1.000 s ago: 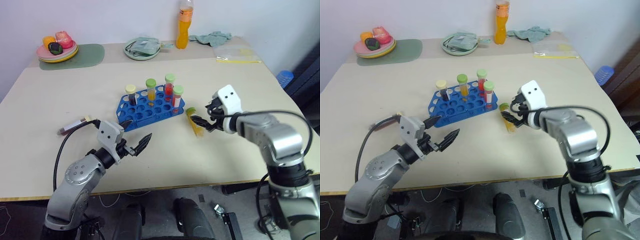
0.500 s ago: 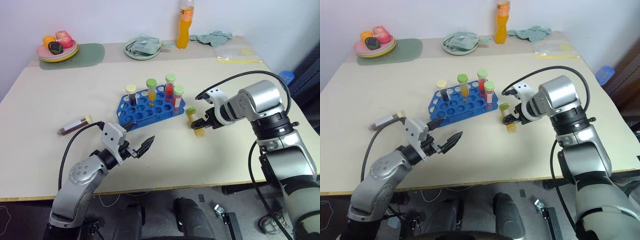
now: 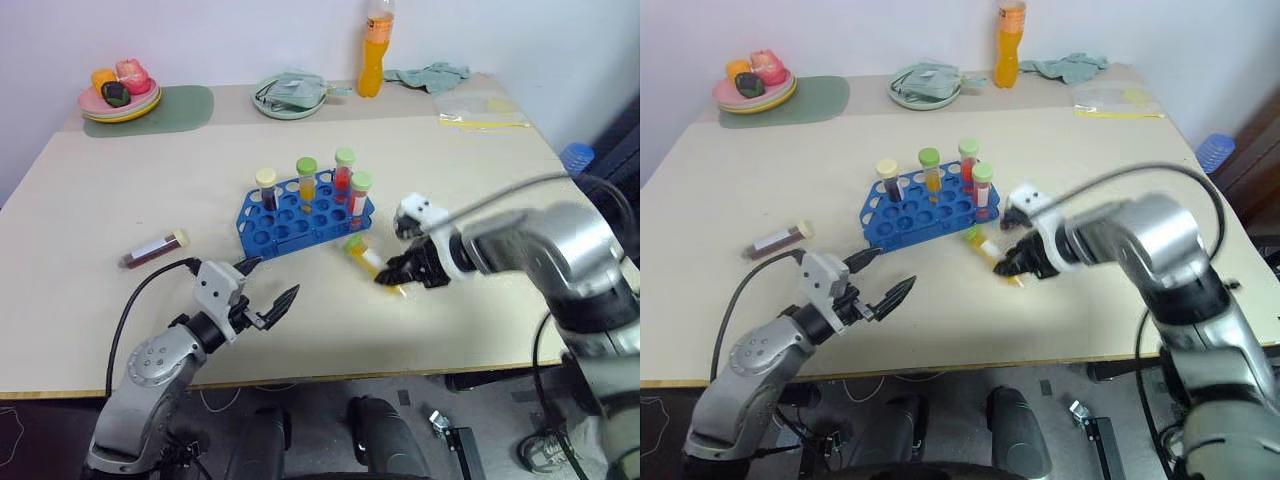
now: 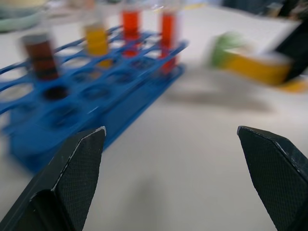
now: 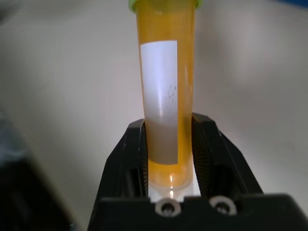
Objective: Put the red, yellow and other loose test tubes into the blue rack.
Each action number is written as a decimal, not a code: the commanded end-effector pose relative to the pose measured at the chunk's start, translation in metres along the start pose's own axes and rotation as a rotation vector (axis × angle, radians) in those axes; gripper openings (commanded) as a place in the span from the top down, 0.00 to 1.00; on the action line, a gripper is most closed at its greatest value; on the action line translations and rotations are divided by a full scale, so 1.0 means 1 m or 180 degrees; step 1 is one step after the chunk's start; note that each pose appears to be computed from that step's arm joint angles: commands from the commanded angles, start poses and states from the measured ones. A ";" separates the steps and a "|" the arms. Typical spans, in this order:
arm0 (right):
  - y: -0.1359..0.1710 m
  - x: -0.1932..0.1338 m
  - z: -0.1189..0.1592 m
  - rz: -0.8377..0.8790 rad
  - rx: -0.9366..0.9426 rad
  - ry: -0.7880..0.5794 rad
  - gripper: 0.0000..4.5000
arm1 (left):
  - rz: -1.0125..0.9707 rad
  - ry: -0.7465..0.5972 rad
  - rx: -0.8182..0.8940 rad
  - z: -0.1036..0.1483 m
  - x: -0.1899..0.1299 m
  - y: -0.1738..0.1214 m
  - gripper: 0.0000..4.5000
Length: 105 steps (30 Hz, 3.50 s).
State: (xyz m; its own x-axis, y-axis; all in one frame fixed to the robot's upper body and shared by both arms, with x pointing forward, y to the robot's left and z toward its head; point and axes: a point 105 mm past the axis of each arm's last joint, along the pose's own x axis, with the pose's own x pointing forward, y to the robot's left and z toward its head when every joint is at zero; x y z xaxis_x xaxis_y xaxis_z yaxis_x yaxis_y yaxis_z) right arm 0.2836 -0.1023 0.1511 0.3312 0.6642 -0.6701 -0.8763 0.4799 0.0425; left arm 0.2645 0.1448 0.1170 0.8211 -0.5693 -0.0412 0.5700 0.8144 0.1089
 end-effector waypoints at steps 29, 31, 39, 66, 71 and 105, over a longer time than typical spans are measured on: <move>-0.043 0.088 0.092 -0.1582 -0.0389 -0.2623 0.80 | 0.0185 -0.0242 0.0211 0.032 0.005 0.010 0.00; -0.044 0.090 0.089 -0.1616 -0.0347 -0.2616 0.80 | 0.0175 -0.0248 0.0211 0.034 0.006 0.010 0.00; -0.050 0.096 0.086 -0.1723 -0.0186 -0.2737 0.80 | 0.0168 -0.0267 0.0213 0.038 0.009 0.010 0.00; -0.029 0.066 0.103 -0.1333 -0.0065 -0.3043 0.02 | 0.0417 -0.0289 0.0175 0.038 -0.003 0.033 0.00; -0.036 0.057 0.107 -0.1208 0.0387 -0.2760 0.02 | 0.0382 -0.0290 0.0166 0.036 -0.002 0.030 0.00; -0.044 0.054 0.125 -0.0808 0.0961 -0.1959 0.20 | 0.0370 -0.0345 0.0112 0.042 0.003 0.017 0.00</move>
State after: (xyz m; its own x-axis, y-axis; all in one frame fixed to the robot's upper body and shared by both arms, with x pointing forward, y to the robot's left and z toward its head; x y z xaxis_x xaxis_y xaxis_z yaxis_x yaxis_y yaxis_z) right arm 0.3864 -0.0202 0.1908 0.7249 0.6582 -0.2033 -0.6198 0.7520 0.2244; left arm 0.2792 0.1561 0.1466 0.8820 -0.4698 0.0367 0.4636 0.8791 0.1109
